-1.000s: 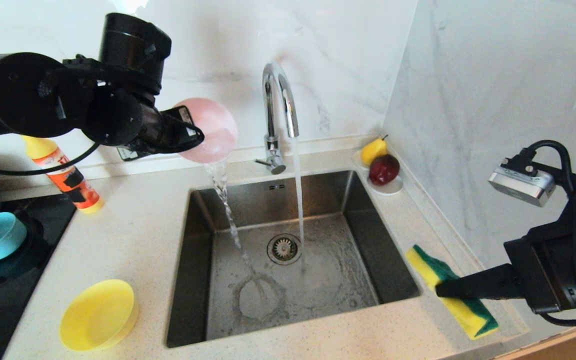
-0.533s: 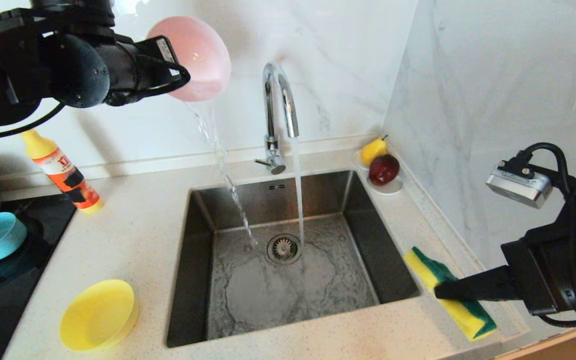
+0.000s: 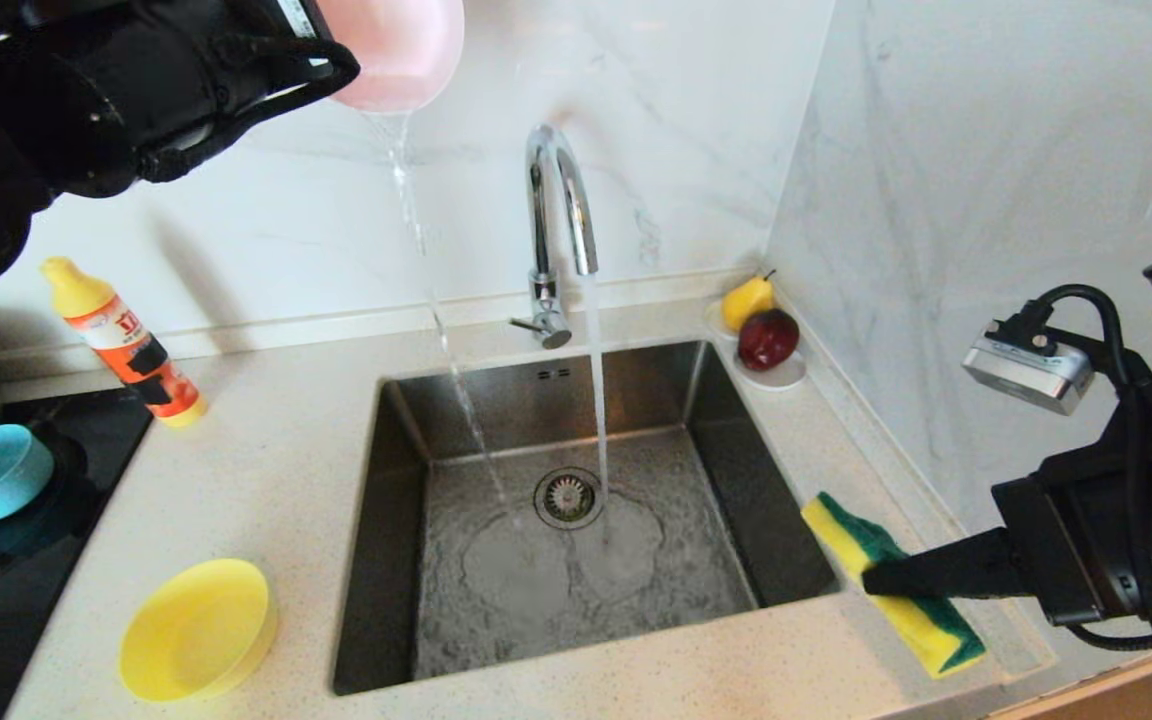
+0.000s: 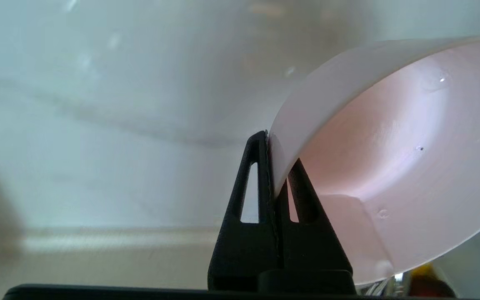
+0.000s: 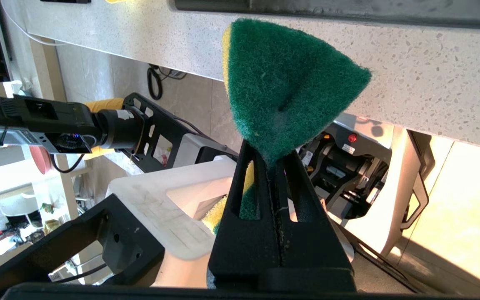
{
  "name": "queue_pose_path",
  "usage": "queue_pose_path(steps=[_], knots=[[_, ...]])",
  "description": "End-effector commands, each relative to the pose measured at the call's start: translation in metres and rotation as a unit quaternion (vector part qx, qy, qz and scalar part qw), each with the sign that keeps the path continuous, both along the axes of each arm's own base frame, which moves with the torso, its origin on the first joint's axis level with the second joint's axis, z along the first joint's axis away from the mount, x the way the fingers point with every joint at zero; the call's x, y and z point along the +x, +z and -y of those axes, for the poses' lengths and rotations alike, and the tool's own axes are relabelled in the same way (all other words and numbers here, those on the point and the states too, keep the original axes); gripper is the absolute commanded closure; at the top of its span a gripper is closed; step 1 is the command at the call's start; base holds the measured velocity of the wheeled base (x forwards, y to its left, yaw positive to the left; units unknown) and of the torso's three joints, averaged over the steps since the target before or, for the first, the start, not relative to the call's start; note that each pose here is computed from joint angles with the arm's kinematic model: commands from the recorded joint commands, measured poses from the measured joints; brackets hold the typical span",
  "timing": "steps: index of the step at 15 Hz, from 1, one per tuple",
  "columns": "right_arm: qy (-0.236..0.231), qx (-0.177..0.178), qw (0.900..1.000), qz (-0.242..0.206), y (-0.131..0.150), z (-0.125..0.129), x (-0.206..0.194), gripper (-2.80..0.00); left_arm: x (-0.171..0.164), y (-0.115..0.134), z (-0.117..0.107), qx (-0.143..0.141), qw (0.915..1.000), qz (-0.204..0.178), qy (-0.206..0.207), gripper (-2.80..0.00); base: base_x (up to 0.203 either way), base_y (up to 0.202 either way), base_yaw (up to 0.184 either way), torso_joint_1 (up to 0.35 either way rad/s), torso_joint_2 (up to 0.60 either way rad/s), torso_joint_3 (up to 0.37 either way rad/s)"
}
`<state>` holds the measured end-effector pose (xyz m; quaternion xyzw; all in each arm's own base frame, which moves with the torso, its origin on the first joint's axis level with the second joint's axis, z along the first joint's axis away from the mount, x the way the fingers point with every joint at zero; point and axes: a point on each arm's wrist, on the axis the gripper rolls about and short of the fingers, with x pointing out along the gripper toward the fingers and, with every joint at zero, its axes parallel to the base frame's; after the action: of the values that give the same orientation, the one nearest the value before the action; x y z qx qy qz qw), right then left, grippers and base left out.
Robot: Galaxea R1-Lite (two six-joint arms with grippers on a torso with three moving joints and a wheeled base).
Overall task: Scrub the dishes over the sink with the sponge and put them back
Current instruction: Wash the bowl, then wipe the bowl
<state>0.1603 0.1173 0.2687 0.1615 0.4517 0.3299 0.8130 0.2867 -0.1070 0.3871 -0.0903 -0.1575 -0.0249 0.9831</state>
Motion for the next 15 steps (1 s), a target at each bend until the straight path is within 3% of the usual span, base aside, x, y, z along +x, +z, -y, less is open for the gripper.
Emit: queue_pose_path(steps=[1,5,7,9,10,12,13,15], knots=[[0.000,-0.001,1.000,-0.004,-0.001,-0.001,0.001,0.00,-0.010,0.002,-0.004,0.005,0.9991,0.041,-0.006,0.00,0.000,0.000,0.000,0.000,0.00,0.000],[0.000,-0.001,1.000,-0.005,-0.001,-0.001,0.001,0.00,-0.013,0.006,-0.006,0.010,0.9967,0.081,0.001,0.00,0.000,0.000,0.000,0.000,0.00,0.000],[0.000,-0.001,1.000,-0.004,-0.001,0.000,0.000,0.00,-0.013,0.006,-0.006,0.011,0.9967,0.081,-0.005,0.00,0.000,0.000,0.000,0.000,0.00,0.000],[0.000,0.001,1.000,-0.001,0.001,0.000,-0.001,0.00,-0.011,-0.001,-0.005,0.015,0.9983,0.055,-0.008,0.00,0.000,0.000,0.000,0.000,0.00,0.000],[0.001,0.004,1.000,0.004,0.003,0.001,-0.002,0.00,-0.010,-0.013,-0.005,0.029,0.9995,0.009,-0.010,0.00,0.000,0.000,0.000,0.000,0.00,0.000],[0.006,0.010,1.000,0.014,0.008,0.003,-0.006,0.00,-0.026,-0.028,-0.010,0.025,0.9960,-0.077,-0.040,0.00,0.000,0.000,0.000,0.000,0.00,0.000],[0.010,0.012,1.000,0.017,0.009,0.002,-0.007,0.00,-0.034,-0.036,-0.013,0.028,0.9891,-0.129,-0.066,0.00,0.000,0.000,0.000,0.000,0.00,0.000],[0.032,0.025,0.999,0.023,0.015,-0.003,-0.011,0.00,-0.054,-0.049,-0.018,0.041,0.9658,-0.229,-0.114,0.00,0.000,0.000,0.000,0.000,0.00,0.000]])
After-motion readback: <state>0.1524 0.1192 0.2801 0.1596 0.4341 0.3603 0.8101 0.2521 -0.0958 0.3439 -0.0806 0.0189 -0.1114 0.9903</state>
